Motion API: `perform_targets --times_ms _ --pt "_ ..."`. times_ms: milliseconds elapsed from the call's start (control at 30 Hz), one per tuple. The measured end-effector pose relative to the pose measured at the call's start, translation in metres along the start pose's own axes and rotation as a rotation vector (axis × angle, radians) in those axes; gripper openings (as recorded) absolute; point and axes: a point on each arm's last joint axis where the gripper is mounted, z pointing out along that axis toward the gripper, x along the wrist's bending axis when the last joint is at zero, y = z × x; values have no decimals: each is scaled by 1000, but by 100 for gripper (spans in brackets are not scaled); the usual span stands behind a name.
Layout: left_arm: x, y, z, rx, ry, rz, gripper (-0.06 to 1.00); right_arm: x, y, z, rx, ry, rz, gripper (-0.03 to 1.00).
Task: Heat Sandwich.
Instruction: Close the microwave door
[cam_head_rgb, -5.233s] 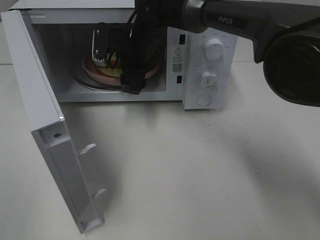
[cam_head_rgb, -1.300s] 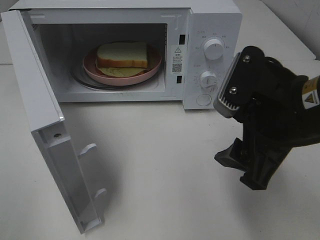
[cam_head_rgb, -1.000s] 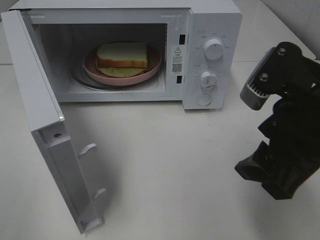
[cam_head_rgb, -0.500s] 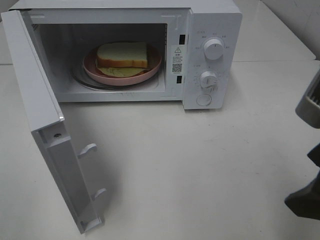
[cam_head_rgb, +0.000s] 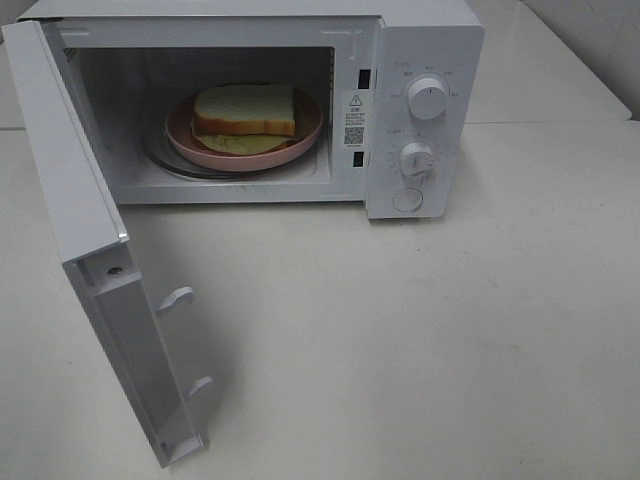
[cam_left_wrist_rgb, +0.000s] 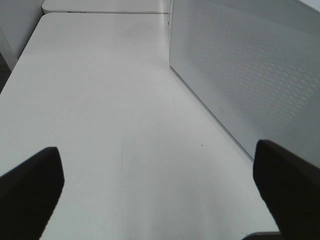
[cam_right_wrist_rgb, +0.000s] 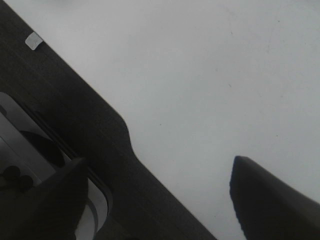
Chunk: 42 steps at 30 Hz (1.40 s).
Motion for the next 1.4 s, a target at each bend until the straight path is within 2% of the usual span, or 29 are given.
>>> perform_targets --times_ms 200,467,667,767,967,1267,1400 --pt "0 0 0 0 0 0 97 0 -13 -9 -47 -25 12 74" --pt "0 0 0 0 0 0 97 -2 -39 -2 -71 -119 158 69" --pt "0 0 0 0 0 0 97 -2 -48 -12 -175 -202 231 69" --pt "0 0 0 0 0 0 97 -1 -51 -15 -269 -261 299 74" --pt "0 0 0 0 0 0 97 1 -59 -16 -327 -318 375 79" --pt "0 0 0 0 0 0 97 11 -71 -26 -461 -440 505 77" --pt "0 0 0 0 0 0 97 14 -74 -28 -490 -463 554 74"
